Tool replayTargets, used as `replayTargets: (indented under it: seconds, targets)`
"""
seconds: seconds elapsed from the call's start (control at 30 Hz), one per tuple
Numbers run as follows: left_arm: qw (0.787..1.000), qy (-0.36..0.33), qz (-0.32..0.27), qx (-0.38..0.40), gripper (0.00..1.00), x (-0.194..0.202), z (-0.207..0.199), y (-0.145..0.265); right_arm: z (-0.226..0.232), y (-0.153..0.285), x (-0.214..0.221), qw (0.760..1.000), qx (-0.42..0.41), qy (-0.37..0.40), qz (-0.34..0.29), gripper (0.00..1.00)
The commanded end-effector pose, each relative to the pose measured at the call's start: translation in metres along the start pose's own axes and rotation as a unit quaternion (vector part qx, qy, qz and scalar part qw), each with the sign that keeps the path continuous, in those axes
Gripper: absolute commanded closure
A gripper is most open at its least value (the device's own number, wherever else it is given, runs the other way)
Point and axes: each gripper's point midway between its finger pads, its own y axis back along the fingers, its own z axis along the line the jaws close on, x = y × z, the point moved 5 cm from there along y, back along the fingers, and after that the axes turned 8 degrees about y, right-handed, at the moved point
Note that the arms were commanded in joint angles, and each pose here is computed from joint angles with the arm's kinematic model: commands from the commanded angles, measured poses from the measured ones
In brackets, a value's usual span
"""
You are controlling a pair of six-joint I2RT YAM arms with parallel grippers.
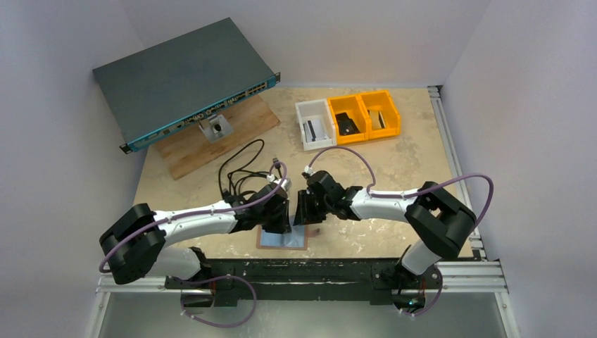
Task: Take the credit cards out of the card holder
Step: Remove the credit card from the card holder.
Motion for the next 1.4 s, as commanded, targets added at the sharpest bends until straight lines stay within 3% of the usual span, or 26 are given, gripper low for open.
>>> replayTargets:
  seconds: [0.0,0.13,0.47,0.73,1.17,1.37]
  targets:
    - [1.0,0.009,-0.025,0.015,0.76,-0.007,-0.005,0.011,0.022,0.0,-0.02,0.999,-0.028,0.012,-0.034,0.73]
    - [0.999,0.013,-0.048,-0.019,0.65,-0.011,0.006,0.024,0.027,0.002,-0.021,0.998,-0.041,0.019,-0.035,0.73]
    - [0.987,0.035,-0.087,-0.127,0.65,-0.011,0.044,0.056,0.064,0.0,-0.017,0.993,-0.095,0.066,-0.012,0.73]
    - [0.983,0.055,-0.11,-0.135,0.66,-0.014,0.052,0.068,0.079,-0.014,-0.011,0.988,-0.136,0.073,0.026,0.74]
    - [0.984,0.058,-0.123,-0.116,0.68,-0.015,0.05,0.082,0.111,-0.011,-0.022,0.97,-0.233,0.068,0.021,0.7]
    - [0.985,0.055,-0.123,-0.11,0.68,-0.015,0.049,0.085,0.106,0.018,-0.042,0.981,-0.17,0.087,-0.031,0.66]
